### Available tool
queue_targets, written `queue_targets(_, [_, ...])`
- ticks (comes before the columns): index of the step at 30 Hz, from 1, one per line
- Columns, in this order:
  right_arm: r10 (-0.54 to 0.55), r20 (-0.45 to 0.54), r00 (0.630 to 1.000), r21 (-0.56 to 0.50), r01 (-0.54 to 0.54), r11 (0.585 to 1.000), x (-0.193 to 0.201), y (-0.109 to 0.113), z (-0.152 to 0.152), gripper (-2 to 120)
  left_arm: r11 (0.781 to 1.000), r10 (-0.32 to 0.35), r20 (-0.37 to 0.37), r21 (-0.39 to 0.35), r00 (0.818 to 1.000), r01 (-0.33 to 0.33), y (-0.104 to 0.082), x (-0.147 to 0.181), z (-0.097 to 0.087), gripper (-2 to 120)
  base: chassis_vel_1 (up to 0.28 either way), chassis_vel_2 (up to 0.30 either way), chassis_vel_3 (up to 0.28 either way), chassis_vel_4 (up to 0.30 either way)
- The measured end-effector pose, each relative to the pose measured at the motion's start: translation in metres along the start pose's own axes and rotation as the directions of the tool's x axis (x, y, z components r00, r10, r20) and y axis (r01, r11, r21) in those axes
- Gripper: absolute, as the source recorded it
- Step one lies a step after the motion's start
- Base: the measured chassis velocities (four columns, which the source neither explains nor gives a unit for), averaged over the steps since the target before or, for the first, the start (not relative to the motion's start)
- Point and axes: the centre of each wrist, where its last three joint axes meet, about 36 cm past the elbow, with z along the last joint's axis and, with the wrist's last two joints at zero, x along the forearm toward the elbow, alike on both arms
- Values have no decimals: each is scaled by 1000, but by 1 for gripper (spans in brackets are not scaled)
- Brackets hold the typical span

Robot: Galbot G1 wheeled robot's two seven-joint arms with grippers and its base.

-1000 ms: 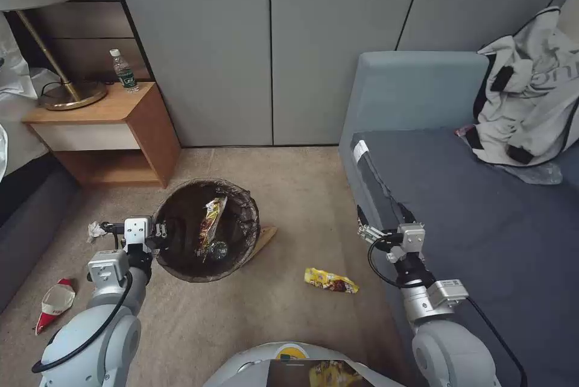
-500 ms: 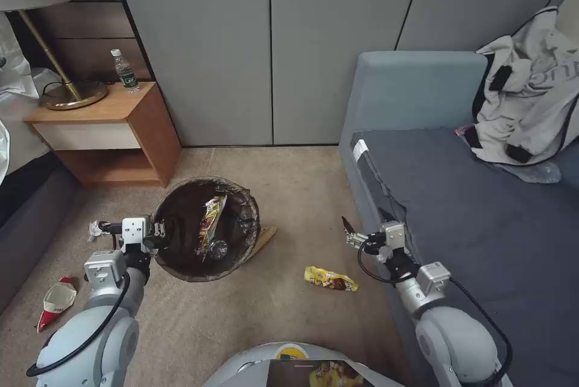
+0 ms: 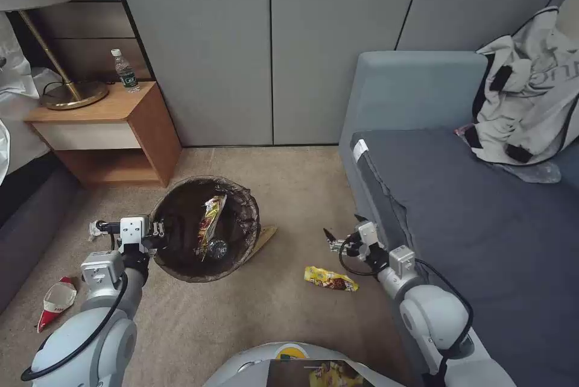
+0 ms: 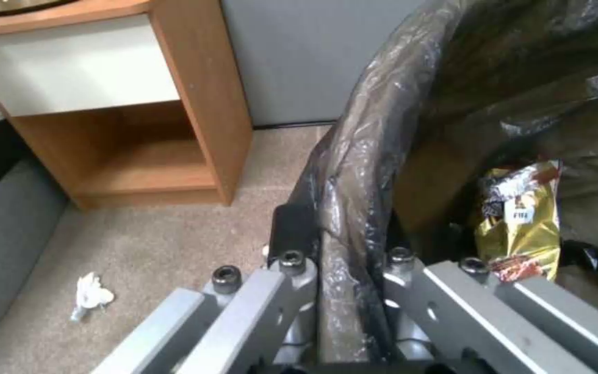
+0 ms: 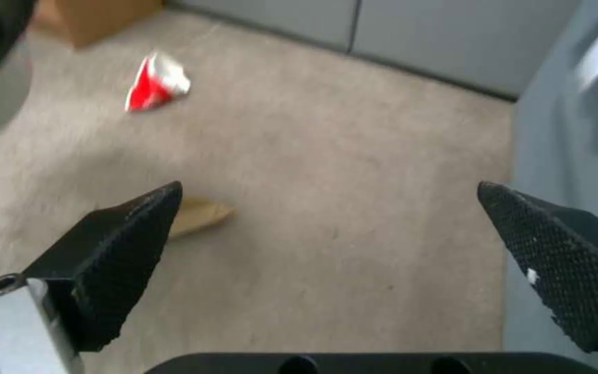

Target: Pick up the trash bin, then pick up the garbage from the floor and place it into the trash bin.

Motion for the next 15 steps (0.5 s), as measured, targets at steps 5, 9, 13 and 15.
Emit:
queue_targets(5, [-55, -75, 996, 55, 59, 997, -20, -6, 5, 100, 1000, 2, 4, 0, 1000, -2, -1, 1, -1, 4, 0, 0, 0, 0])
queue_targets(9, [-83, -131, 988, 100, 96, 990, -30, -19, 11, 100, 1000, 2, 5, 1, 1000, -2, -1, 2, -2, 4, 0, 0, 0, 0])
queue_targets(13, [-122, -196, 973, 134, 150, 980, -37, -37, 16, 100, 1000, 0, 5, 2, 1000, 0, -2, 3, -2, 4, 0, 0, 0, 0])
queue_targets(15, [-138, -215, 967, 137, 170, 976, -38, -43, 18, 100, 1000, -1, 5, 3, 1000, 1, -2, 3, -2, 4, 0, 0, 0, 0])
